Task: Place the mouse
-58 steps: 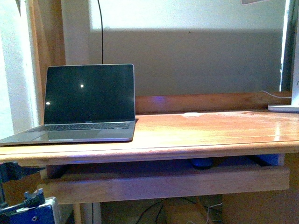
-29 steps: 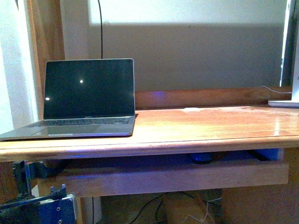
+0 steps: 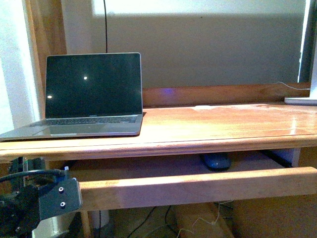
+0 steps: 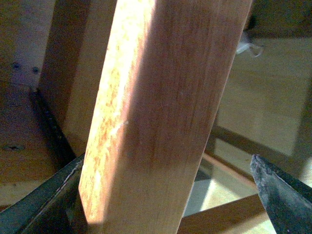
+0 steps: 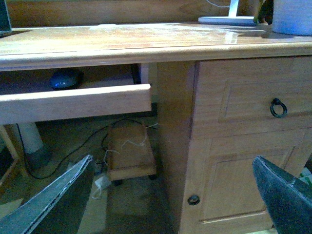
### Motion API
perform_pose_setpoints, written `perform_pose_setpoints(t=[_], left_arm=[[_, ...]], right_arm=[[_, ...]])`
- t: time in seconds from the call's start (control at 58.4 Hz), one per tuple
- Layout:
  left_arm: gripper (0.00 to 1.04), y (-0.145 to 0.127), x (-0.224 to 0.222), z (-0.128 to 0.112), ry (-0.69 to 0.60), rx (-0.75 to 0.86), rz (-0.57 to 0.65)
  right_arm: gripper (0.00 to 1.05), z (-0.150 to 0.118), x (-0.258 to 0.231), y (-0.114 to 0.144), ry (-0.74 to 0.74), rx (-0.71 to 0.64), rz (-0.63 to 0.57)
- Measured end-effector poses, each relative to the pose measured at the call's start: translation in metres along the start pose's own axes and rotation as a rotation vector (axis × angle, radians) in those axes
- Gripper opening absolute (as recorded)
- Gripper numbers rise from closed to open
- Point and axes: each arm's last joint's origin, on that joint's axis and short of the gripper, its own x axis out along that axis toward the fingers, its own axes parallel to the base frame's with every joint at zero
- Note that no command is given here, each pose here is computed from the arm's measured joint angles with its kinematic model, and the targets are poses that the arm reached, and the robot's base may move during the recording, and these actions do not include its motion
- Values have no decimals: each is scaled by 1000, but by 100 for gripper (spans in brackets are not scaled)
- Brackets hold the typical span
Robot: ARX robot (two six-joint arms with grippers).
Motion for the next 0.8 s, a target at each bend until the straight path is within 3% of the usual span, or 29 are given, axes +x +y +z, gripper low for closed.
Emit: perform_pose_setpoints(t=[0.308, 0.462, 0.668, 0.805], left_arm=[[97, -45, -59, 51, -291, -320, -292], [97, -51, -82, 68, -385, -656, -345], [97, -26, -105, 78, -376, -1132, -138], [97, -15, -125, 81, -355, -1208, 86]], right_arm=[[97, 0, 0, 0, 0, 0, 0], [97, 0, 0, 0, 0, 0, 0], [97, 0, 0, 0, 0, 0, 0], [97, 0, 0, 0, 0, 0, 0]])
